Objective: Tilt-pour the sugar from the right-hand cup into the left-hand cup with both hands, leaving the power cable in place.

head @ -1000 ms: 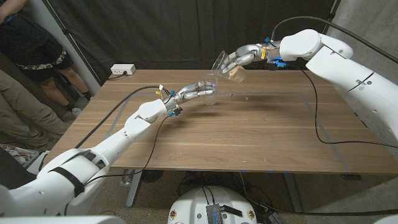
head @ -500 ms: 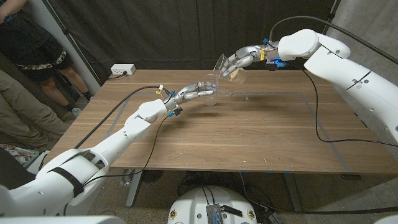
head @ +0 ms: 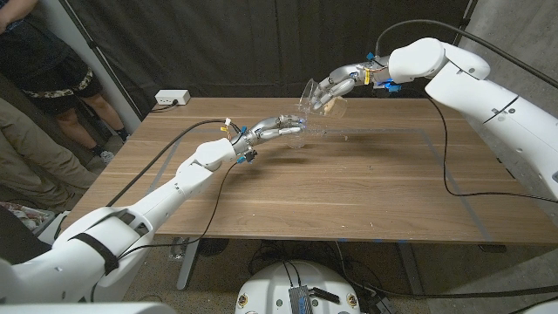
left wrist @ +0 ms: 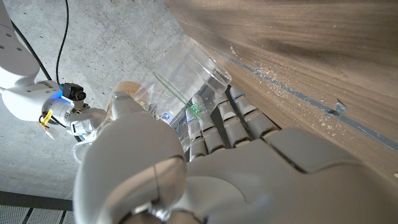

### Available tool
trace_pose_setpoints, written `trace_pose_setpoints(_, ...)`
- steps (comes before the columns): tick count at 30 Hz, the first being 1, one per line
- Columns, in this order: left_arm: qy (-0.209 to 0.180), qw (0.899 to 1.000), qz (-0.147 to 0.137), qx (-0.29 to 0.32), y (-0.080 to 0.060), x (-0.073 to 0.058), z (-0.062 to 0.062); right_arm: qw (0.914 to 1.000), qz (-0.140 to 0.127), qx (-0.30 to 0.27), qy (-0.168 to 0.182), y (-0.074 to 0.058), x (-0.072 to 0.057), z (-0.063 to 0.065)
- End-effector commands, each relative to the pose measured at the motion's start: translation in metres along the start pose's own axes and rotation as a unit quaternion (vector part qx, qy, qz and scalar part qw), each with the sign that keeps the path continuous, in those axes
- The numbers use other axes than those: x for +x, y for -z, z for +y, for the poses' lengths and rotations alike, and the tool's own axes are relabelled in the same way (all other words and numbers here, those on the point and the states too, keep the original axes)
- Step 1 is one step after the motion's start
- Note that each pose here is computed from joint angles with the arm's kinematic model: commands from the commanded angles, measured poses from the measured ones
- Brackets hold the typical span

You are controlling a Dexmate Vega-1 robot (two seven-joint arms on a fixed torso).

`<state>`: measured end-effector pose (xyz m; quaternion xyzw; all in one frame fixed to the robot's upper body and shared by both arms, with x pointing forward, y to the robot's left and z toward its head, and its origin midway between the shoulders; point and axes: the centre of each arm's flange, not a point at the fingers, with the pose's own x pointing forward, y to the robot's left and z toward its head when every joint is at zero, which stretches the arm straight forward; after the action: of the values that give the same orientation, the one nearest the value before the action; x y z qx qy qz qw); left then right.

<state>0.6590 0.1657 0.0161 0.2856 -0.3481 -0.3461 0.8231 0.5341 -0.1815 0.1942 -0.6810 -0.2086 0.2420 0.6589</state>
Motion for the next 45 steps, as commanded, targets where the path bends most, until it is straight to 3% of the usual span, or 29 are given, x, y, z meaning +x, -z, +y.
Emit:
trace_pose_setpoints(1,0.007,1.0,0.001,0.0,0.0,0.005,0.0,0.9996,0.004,-0.024,-0.012,-0.001,0.002,-0.006)
trace_pose_setpoints(22,0.021,1.0,0.004,0.002,-0.001,0.006,-0.002,0.9983,0.002,-0.05,-0.029,0.005,0.007,-0.015)
trace_pose_setpoints(45,0.019,1.0,0.001,0.009,0.002,0.002,0.002,0.9946,0.01,-0.094,-0.043,-0.006,0.01,-0.026)
